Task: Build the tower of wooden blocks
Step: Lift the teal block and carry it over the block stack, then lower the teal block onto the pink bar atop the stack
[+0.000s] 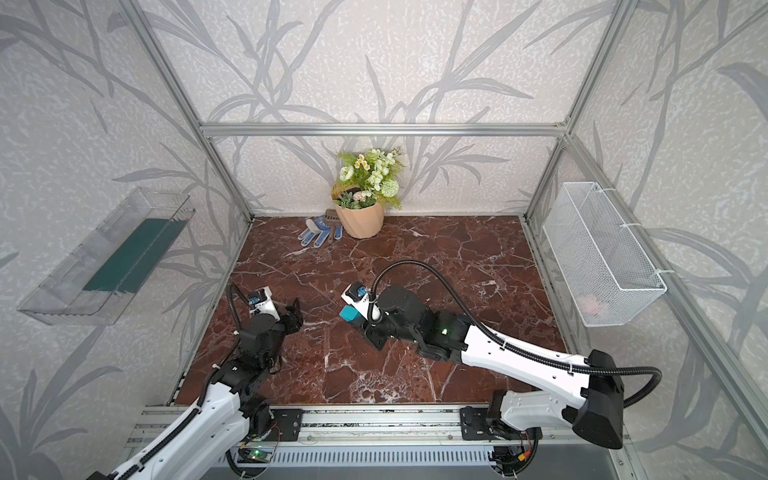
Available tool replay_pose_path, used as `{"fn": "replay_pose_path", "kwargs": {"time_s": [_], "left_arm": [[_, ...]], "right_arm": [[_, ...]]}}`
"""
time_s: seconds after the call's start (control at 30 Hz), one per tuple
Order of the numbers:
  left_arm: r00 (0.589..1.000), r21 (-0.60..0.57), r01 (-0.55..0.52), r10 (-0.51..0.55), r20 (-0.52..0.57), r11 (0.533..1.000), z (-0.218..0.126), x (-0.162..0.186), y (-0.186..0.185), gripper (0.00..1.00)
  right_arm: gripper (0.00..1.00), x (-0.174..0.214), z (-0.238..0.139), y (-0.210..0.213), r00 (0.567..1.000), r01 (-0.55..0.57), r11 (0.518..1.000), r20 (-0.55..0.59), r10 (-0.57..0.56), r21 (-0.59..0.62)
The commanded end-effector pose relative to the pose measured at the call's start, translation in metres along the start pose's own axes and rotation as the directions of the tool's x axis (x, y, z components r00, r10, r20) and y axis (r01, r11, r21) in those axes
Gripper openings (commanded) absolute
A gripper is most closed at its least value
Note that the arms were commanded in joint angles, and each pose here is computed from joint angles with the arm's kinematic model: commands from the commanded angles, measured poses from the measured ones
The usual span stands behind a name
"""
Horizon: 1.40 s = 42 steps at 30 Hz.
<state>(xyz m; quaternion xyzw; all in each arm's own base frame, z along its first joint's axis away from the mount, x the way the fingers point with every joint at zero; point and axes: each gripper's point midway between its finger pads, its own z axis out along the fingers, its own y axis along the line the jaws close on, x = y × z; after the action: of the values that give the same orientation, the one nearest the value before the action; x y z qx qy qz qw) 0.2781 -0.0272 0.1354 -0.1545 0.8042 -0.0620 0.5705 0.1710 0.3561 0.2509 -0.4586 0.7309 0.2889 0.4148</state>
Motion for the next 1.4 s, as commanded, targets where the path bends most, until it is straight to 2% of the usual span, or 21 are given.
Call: {"fn": "replay_pose_path", "kwargs": {"time_s": [0.0, 0.07, 0.1, 0.13, 0.2, 0.3, 0.37, 0.47, 0.57, 0.73, 0.87, 0.93, 1.07, 1.37], "left_arm": [[1.000, -0.012, 0.004, -0.004, 0.004, 1.000, 0.000, 0.002, 0.004, 0.66], [1.000, -0.011, 0.003, -0.003, 0.002, 1.000, 0.000, 0.003, 0.003, 0.66], [1.000, -0.011, 0.003, -0.003, 0.001, 1.000, 0.000, 0.003, 0.004, 0.66], [1.000, -0.011, 0.004, -0.004, 0.005, 1.000, 0.000, 0.002, 0.004, 0.66], [1.000, -0.012, 0.007, -0.007, 0.008, 1.000, -0.001, 0.002, 0.004, 0.66], [1.000, -0.016, 0.009, -0.009, 0.011, 1.000, -0.002, 0.002, 0.006, 0.66], [1.000, -0.015, 0.010, -0.010, 0.011, 1.000, -0.002, 0.002, 0.005, 0.66], [1.000, -0.015, 0.008, -0.008, 0.007, 1.000, -0.001, 0.003, 0.005, 0.66], [1.000, -0.017, 0.004, -0.004, 0.000, 1.000, 0.000, 0.003, 0.004, 0.66], [1.000, -0.019, 0.001, -0.001, -0.005, 1.000, 0.001, 0.004, 0.004, 0.66], [1.000, -0.021, 0.003, -0.003, -0.003, 1.000, 0.001, 0.004, 0.005, 0.66], [1.000, -0.021, 0.002, -0.002, -0.002, 1.000, 0.001, 0.004, 0.005, 0.66], [1.000, -0.022, 0.003, -0.003, -0.002, 1.000, 0.001, 0.004, 0.005, 0.66], [1.000, -0.015, 0.002, -0.002, -0.002, 1.000, 0.001, 0.004, 0.004, 0.66]], "right_arm": [[0.00, 0.018, -0.007, 0.021, 0.976, 0.217, 0.968, 0.014, -0.217, -0.125], [0.00, 0.036, -0.015, 0.031, 0.929, 0.365, 0.912, 0.013, -0.369, -0.189], [0.00, 0.034, -0.015, 0.023, 0.929, 0.369, 0.919, 0.017, -0.370, -0.138], [0.00, 0.028, -0.016, 0.012, 0.936, 0.352, 0.931, 0.037, -0.350, -0.100], [0.00, 0.023, -0.021, -0.012, 0.947, 0.322, 0.940, 0.027, -0.321, -0.114], [0.00, 0.033, -0.020, -0.046, 0.924, 0.363, 0.924, -0.083, -0.373, -0.120], [0.00, 0.040, -0.019, -0.077, 0.907, 0.372, 0.925, -0.181, -0.379, -0.072], [0.00, 0.048, -0.017, -0.106, 0.896, 0.386, 0.921, -0.217, -0.387, -0.052], [0.00, 0.057, -0.013, -0.120, 0.899, 0.356, 0.931, -0.240, -0.366, -0.084], [0.00, 0.087, -0.003, -0.141, 0.888, 0.256, 0.952, -0.349, -0.300, -0.165], [0.00, 0.107, 0.007, -0.150, 0.889, 0.208, 0.961, -0.375, -0.263, -0.180], [0.00, 0.105, 0.011, -0.153, 0.898, 0.196, 0.967, -0.367, -0.243, -0.162], [0.00, 0.091, 0.010, -0.143, 0.922, 0.177, 0.963, -0.310, -0.234, -0.202], [0.00, 0.109, 0.012, -0.136, 0.930, 0.146, 0.969, -0.306, -0.203, -0.200]]}}
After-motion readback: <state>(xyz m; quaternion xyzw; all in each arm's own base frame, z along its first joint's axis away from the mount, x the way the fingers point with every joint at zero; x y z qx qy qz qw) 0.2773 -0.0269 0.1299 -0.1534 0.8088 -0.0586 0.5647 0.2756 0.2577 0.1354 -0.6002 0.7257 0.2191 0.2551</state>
